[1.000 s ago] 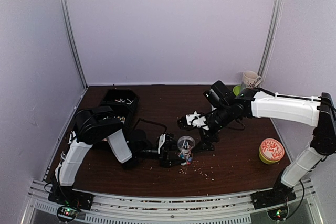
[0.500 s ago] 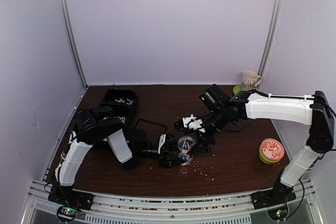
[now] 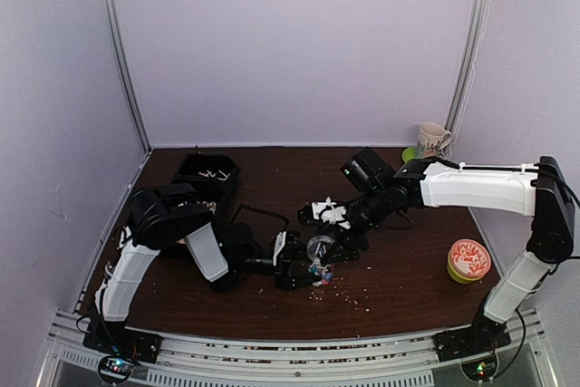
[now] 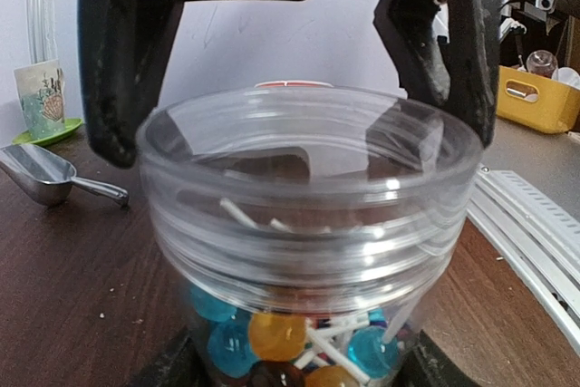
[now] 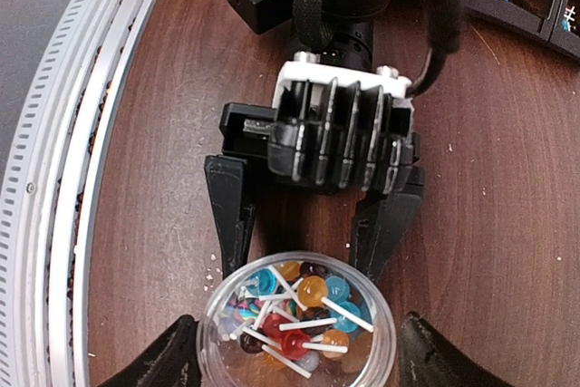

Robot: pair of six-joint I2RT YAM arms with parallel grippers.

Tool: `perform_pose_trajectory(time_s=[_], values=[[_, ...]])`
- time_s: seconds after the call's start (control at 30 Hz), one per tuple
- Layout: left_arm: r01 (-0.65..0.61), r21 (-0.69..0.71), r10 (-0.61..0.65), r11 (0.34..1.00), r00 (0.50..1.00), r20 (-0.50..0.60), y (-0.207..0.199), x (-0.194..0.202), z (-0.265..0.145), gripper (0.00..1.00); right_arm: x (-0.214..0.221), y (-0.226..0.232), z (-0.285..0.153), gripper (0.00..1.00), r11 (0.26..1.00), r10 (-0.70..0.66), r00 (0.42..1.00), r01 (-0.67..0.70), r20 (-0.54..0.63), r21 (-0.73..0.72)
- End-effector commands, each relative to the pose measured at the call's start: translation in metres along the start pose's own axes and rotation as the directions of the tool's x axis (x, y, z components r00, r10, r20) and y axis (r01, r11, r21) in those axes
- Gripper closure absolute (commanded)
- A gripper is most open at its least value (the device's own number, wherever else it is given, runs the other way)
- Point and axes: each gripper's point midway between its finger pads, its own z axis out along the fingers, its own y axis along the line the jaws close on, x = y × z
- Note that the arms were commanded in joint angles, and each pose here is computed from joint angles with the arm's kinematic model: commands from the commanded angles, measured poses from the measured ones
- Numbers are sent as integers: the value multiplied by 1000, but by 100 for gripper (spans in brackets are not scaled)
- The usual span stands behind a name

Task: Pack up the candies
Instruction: Screw the bottle lid onto the packing bottle.

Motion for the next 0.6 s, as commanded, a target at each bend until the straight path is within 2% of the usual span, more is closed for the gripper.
perform_pose_trajectory(time_s=[0.0, 0.23, 0.57], values=[[66, -29, -67, 997, 996, -61, 0, 27, -4, 53, -5, -6, 1, 29, 999, 16, 1000, -17, 6, 33], [86, -131, -94, 988, 994, -57, 18, 28, -5, 51, -6, -13, 1, 33, 993, 55, 998, -57, 23, 105], [97, -317, -133, 944, 986, -96, 49, 36, -12, 51, -8, -28, 10, 36, 950, 208, 976, -216, 59, 226]])
